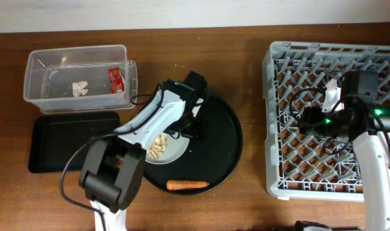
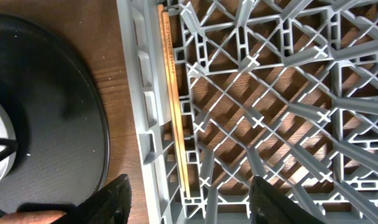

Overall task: Sort waste into correct bins and load items into the dishwasher rack
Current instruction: 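Grasp the grey plate edge with the left gripper and lift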

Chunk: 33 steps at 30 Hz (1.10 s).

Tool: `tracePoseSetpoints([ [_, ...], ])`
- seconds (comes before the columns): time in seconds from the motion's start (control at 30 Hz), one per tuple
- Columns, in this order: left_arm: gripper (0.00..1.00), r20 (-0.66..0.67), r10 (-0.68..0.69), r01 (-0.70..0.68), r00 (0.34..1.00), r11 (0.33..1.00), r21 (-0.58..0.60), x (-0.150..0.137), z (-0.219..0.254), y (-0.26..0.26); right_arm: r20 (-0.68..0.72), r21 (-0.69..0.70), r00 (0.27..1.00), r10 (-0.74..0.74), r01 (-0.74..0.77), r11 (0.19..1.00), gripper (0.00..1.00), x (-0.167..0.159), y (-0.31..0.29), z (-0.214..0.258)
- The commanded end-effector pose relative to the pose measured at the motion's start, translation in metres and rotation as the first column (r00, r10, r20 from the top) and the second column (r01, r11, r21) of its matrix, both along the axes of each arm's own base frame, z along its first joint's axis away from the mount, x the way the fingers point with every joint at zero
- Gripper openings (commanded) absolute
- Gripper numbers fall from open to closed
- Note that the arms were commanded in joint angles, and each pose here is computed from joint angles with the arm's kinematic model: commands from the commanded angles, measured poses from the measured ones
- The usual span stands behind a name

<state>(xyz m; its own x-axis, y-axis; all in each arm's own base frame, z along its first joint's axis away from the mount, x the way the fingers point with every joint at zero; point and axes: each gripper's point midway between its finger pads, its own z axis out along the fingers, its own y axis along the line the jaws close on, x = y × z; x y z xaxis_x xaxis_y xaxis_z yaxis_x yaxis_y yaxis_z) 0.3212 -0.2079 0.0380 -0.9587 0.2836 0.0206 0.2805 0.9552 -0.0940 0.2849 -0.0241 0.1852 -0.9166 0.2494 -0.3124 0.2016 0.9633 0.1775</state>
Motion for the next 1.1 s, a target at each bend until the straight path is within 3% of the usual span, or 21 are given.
tracePoseSetpoints([
  [0.0, 0.83, 0.002, 0.144, -0.143, 0.99, 0.989, 0.042, 0.002, -0.005, 0.002, -0.004, 0.03, 1.0, 0.011, -0.011, 0.999, 0.61, -0.001, 0.005, -0.002],
  [0.07, 0.81, 0.053, 0.189, -0.194, 0.981, 0.975, 0.106, 0.006, -0.007, 0.008, -0.008, 0.042, 1.0, 0.014, -0.014, 0.999, 0.61, -0.002, 0.007, -0.002],
  [0.17, 0.79, 0.058, 0.177, -0.182, 0.982, 0.978, 0.105, 0.002, -0.009, -0.001, -0.009, 0.046, 1.0, 0.015, -0.015, 0.999, 0.6, -0.002, 0.008, -0.002],
  [0.4, 0.8, -0.005, 0.167, -0.164, 0.986, 0.972, 0.168, -0.011, -0.044, -0.006, -0.014, 0.054, 1.0, 0.018, -0.017, 0.998, 0.6, -0.004, 0.009, -0.002],
  [0.8, 0.02, 0.012, 0.16, -0.158, 0.987, 0.959, 0.235, -0.012, -0.044, 0.007, -0.014, 0.052, 1.0, 0.017, -0.017, 0.998, 0.6, -0.004, 0.009, -0.002],
  [1.07, 0.0, 0.061, 0.144, -0.156, 0.988, 0.936, 0.317, -0.001, -0.021, 0.02, -0.016, 0.053, 1.0, 0.017, -0.017, 0.998, 0.6, -0.004, 0.009, -0.002],
])
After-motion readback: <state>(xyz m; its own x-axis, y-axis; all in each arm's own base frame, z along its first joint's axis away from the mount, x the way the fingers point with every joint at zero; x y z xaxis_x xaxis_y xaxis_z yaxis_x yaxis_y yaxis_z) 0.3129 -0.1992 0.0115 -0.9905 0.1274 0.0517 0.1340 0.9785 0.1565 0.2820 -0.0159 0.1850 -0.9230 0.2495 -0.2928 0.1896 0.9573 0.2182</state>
